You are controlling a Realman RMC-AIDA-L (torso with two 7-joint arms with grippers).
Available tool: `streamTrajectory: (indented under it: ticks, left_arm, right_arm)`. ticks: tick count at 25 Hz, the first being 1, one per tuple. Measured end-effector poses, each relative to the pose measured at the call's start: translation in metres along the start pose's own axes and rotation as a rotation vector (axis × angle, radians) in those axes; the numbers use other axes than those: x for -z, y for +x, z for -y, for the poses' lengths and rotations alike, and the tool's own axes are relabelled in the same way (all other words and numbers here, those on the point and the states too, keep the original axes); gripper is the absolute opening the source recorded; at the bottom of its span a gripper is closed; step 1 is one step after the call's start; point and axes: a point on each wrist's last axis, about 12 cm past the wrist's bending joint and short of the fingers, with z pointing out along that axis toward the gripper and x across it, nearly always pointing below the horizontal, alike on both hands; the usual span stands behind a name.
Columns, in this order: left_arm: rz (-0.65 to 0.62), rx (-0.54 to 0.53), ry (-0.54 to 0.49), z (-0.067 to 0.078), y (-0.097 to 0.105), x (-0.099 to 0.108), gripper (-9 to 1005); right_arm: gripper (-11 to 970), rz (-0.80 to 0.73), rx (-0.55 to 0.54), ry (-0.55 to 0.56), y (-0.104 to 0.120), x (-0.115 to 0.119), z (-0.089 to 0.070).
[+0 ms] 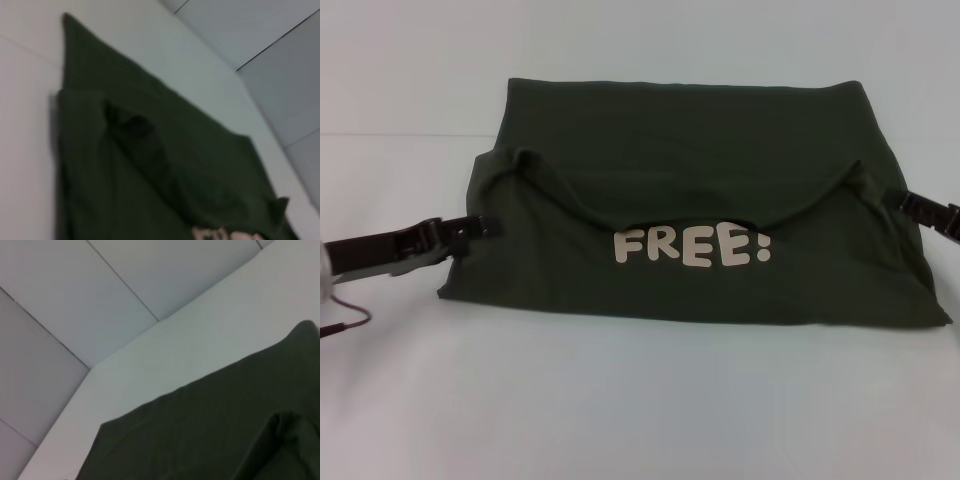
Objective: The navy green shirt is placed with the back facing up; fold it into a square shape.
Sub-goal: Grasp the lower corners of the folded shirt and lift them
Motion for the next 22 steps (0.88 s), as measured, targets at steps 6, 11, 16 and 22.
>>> streamTrajectory:
  ticks: [6,11,16,22]
  left_arm:
    - [-0.104,-0.078,-0.149,-0.01,-0.01,0.016,794]
    - [-0.131,-0.124,-0.204,-0.012,-0.011,0.007,793]
    - [-0.127,-0.143,-0.238,-0.012,-0.01,-0.007,792]
    - [-0.114,-0.153,-0.269,-0.013,-0.009,-0.017,792]
  right_arm:
    - [889,-0.04,0.014,-0.004,0.007,0.0,0.0]
    - [889,-0.051,0.02,-0.01,0.01,-0.001,-0.002]
    - [889,-0.053,0.024,-0.009,0.01,-0.003,-0.003]
    - [888,-0.054,0.028,-0.012,0.009,-0.005,-0.004]
